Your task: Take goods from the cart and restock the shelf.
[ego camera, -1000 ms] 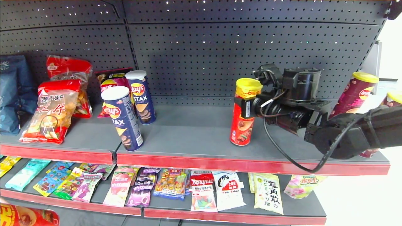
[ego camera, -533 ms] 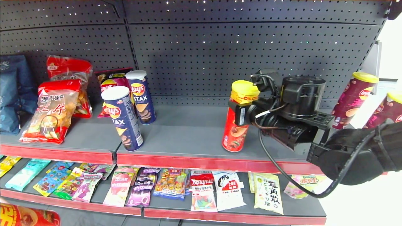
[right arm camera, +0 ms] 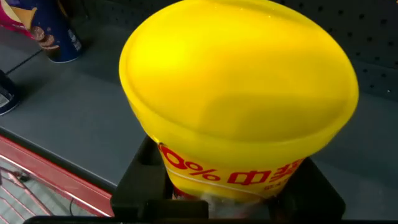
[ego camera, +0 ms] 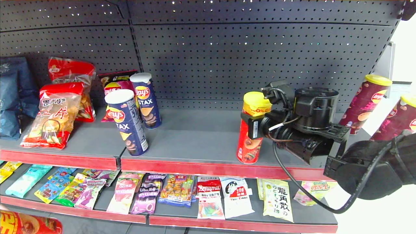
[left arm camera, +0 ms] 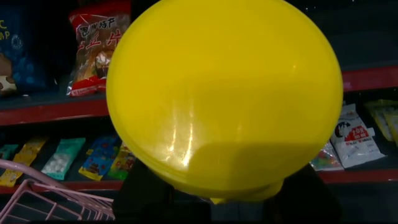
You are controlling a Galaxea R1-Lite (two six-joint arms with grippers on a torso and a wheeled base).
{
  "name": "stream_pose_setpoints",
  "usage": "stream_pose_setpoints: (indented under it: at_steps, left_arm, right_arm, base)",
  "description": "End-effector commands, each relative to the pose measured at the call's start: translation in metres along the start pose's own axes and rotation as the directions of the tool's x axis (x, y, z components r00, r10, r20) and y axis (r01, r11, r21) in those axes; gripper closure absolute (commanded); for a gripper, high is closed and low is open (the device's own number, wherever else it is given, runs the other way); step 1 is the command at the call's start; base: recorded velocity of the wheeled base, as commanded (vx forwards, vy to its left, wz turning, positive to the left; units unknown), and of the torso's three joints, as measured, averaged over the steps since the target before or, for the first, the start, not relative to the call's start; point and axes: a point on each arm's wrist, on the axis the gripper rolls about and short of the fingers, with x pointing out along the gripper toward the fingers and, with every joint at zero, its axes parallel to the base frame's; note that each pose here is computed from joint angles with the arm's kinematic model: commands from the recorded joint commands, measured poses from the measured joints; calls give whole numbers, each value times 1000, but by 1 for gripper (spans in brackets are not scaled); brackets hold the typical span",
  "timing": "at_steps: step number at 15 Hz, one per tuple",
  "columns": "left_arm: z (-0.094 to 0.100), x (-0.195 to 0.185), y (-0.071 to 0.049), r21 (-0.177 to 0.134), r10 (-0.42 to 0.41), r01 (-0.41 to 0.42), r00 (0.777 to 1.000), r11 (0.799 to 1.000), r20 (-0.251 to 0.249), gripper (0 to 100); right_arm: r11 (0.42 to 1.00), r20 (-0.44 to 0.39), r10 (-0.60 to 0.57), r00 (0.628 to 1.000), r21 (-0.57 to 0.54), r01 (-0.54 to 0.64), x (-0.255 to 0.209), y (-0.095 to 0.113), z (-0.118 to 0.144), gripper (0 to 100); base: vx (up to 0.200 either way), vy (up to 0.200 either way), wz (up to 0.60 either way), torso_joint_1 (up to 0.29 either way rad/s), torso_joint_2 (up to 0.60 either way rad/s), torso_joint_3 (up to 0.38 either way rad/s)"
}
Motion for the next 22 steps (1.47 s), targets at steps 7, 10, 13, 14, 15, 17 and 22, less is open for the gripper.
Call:
stream_pose_setpoints:
  at_steps: [7, 10, 13, 14, 15, 17, 22]
  left_arm:
    - [-2, 1, 0, -1, -3, 3, 1000, 1000, -9, 100]
    - [-4, 2, -1, -2, -5, 5, 1000, 1000, -16, 100]
    - [-5, 2, -1, -3, -5, 5, 1000, 1000, -21, 100]
    - [-5, 2, -1, -3, -5, 5, 1000, 1000, -21, 100]
    - [-5, 2, -1, -2, -5, 5, 1000, 1000, -18, 100]
    - [-5, 2, -1, -2, -5, 5, 1000, 1000, -18, 100]
    - [-6, 1, -1, -2, -5, 5, 1000, 1000, -16, 100]
  right_arm:
    - [1000, -1, -6, 1000, -26, 6, -4, -4, 0, 100]
    - [1000, -7, -11, 1000, -25, 10, -5, -5, -2, 100]
    - [1000, -20, -8, 1000, -26, 7, -6, -5, -6, 100]
    - [1000, -25, -8, 1000, -27, 7, -7, -6, -7, 100]
    - [1000, -26, -8, 1000, -26, 7, -8, -6, -7, 100]
    - [1000, -32, -8, 999, -26, 7, -9, -6, -9, 100]
    - [1000, -16, -8, 1000, -22, 7, -13, -7, -4, 0]
  base:
    - [0, 0, 0, 0, 0, 0]
    - [0, 0, 0, 0, 0, 0]
    - [0, 0, 0, 0, 0, 0]
    - [0, 0, 0, 0, 0, 0]
    - [0, 0, 0, 0, 0, 0]
    - [0, 0, 0, 0, 0, 0]
    - [0, 0, 0, 0, 0, 0]
